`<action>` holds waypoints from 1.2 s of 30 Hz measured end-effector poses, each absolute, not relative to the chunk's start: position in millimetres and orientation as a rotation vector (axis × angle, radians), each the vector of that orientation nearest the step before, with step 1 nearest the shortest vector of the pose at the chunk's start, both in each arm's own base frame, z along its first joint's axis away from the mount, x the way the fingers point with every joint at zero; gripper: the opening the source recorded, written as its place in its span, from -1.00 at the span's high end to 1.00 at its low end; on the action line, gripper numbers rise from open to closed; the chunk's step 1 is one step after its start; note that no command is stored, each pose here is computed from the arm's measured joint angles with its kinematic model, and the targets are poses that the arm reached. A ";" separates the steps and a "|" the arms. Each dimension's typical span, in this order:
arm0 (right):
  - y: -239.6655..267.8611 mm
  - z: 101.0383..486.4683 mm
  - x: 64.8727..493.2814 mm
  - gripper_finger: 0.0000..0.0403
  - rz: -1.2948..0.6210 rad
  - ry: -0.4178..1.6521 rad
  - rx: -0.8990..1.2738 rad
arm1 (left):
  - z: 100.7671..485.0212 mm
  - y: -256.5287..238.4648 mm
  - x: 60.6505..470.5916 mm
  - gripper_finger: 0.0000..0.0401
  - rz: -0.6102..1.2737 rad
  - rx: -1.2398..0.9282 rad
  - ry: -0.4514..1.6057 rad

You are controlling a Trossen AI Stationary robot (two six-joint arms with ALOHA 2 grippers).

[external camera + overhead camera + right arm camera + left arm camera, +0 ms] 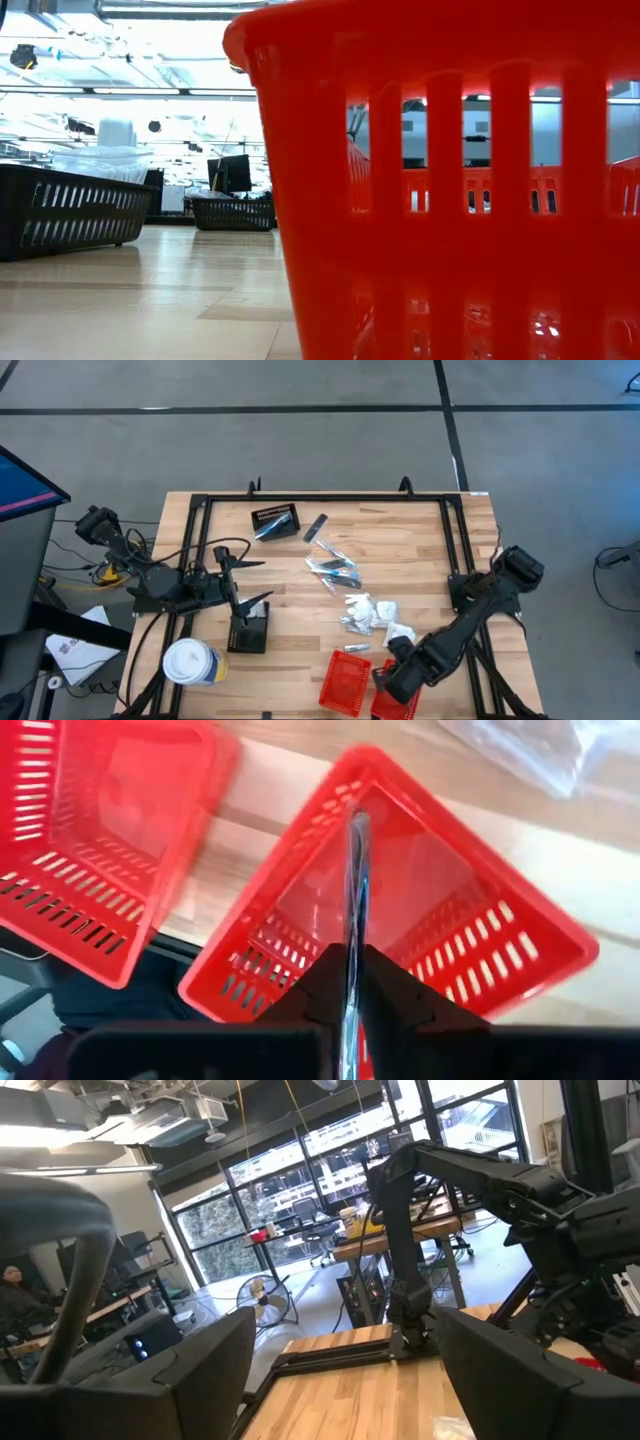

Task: Pick & Place Travel size toiletries
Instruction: Put the black hair brush into the right red bin, then put the nail cutter into the left red bin

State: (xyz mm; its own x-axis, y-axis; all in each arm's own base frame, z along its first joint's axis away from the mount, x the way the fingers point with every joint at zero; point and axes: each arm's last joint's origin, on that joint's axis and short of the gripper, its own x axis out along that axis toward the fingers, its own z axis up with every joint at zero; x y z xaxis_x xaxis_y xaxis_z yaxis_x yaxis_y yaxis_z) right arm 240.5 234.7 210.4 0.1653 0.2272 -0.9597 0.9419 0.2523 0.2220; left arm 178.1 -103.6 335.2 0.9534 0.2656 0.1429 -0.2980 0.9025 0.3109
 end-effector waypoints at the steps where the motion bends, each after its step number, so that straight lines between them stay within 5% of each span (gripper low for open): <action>1: 233.0 210.3 242.0 0.86 -0.749 1.324 1.221 | 335.2 -103.6 178.1 -0.50 0.292 0.337 -0.098; 14: 228.5 212.9 245.1 0.44 -0.691 1.385 1.194 | 335.2 -103.7 178.2 -0.50 0.287 0.337 -0.099; 25: 194.8 266.9 242.3 0.23 -0.466 1.187 1.150 | 334.7 -103.1 178.0 -0.50 0.312 0.382 -0.082; 30: 156.3 297.6 249.6 0.31 -0.384 0.859 0.866 | 333.7 -102.1 177.9 -0.50 0.349 0.387 -0.060; 36: 116.0 334.7 269.5 0.41 -0.329 0.495 0.286 | 333.6 -101.6 178.1 -0.50 0.357 0.462 -0.045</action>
